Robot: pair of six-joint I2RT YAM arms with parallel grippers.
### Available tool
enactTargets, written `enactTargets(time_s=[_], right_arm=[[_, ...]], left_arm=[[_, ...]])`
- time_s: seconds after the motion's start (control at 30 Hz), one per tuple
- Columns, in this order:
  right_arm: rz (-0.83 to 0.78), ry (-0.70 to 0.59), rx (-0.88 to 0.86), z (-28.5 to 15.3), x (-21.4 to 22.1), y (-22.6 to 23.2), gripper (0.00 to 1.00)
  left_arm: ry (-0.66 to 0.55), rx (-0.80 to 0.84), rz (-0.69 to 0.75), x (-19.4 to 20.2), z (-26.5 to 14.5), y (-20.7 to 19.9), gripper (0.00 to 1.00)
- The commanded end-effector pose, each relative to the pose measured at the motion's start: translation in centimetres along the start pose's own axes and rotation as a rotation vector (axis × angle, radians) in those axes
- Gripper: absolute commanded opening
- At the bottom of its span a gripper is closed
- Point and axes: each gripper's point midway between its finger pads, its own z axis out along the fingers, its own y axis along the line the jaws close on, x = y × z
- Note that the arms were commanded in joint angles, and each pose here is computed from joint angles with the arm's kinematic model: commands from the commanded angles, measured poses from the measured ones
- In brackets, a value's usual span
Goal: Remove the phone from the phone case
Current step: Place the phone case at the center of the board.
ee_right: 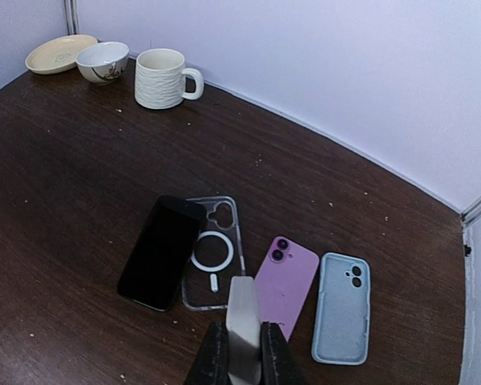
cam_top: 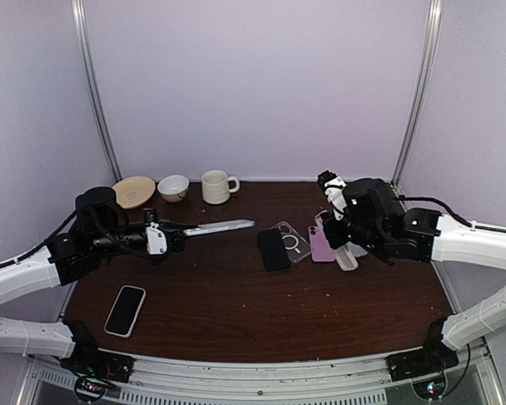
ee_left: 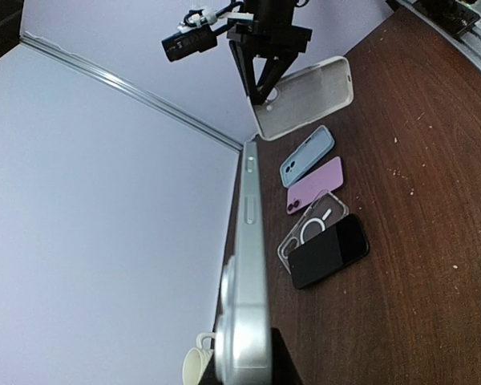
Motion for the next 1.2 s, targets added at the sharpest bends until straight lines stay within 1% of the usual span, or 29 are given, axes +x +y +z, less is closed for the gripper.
enactTargets(time_s=[0.0, 0.23, 0.43, 0.6, 0.67, 0.73, 0.83, 0.87, 0.9, 0.97, 1.0, 1.03, 1.1, 1.17], right_arm=[[0.197, -0.028, -0.124, 2.4, -3.3, 3.1, 0.00], [0.342, 0.030, -0.196, 8.8, -5.0, 8.2, 0.00], [0.510, 0.065, -0.292, 14.1, -5.6, 12.4, 0.00], [0.677, 0.142, -0.414, 18.6, -4.3, 15.2, 0.00], [0.747, 0.151, -0.466, 20.2, -4.0, 16.0, 0.00], [0.787, 0.182, -0.508, 21.4, -3.3, 17.0, 0.00], [0.794, 0.220, -0.547, 22.6, -2.5, 18.0, 0.01], [0.787, 0.232, -0.545, 22.8, -2.0, 18.1, 0.07], [0.778, 0.242, -0.538, 23.0, -1.6, 18.0, 0.15], [0.745, 0.265, -0.509, 23.3, -0.6, 17.6, 0.35], [0.724, 0.282, -0.486, 23.4, 0.0, 17.2, 0.41], [0.702, 0.295, -0.464, 23.5, 0.5, 16.7, 0.46], [0.672, 0.311, -0.436, 23.4, 1.3, 15.7, 0.52], [0.650, 0.302, -0.427, 23.0, 1.1, 14.7, 0.57]], left_arm=[[0.004, -0.169, 0.047, -1.3, -0.9, 5.0, 0.00], [0.081, -0.262, 0.038, 0.1, -1.4, 6.9, 0.00], [0.091, -0.282, 0.039, 0.2, -1.8, 7.3, 0.00], [0.096, -0.275, 0.043, 0.3, -1.7, 7.2, 0.00], [0.096, -0.269, 0.041, 0.4, -1.6, 7.1, 0.00], [0.097, -0.267, 0.041, 0.5, -1.6, 7.1, 0.00], [0.096, -0.267, 0.041, 0.4, -1.7, 7.1, 0.00], [0.097, -0.268, 0.041, 0.5, -1.7, 7.1, 0.00], [0.096, -0.269, 0.040, 0.5, -1.7, 7.1, 0.00], [0.097, -0.265, 0.036, 0.5, -1.6, 7.1, 0.00], [0.100, -0.261, 0.034, 0.6, -1.5, 7.0, 0.00], [0.102, -0.258, 0.032, 0.8, -1.5, 7.0, 0.00], [0.108, -0.252, 0.029, 1.0, -1.3, 6.8, 0.00], [0.114, -0.248, 0.026, 1.2, -1.2, 6.8, 0.00]])
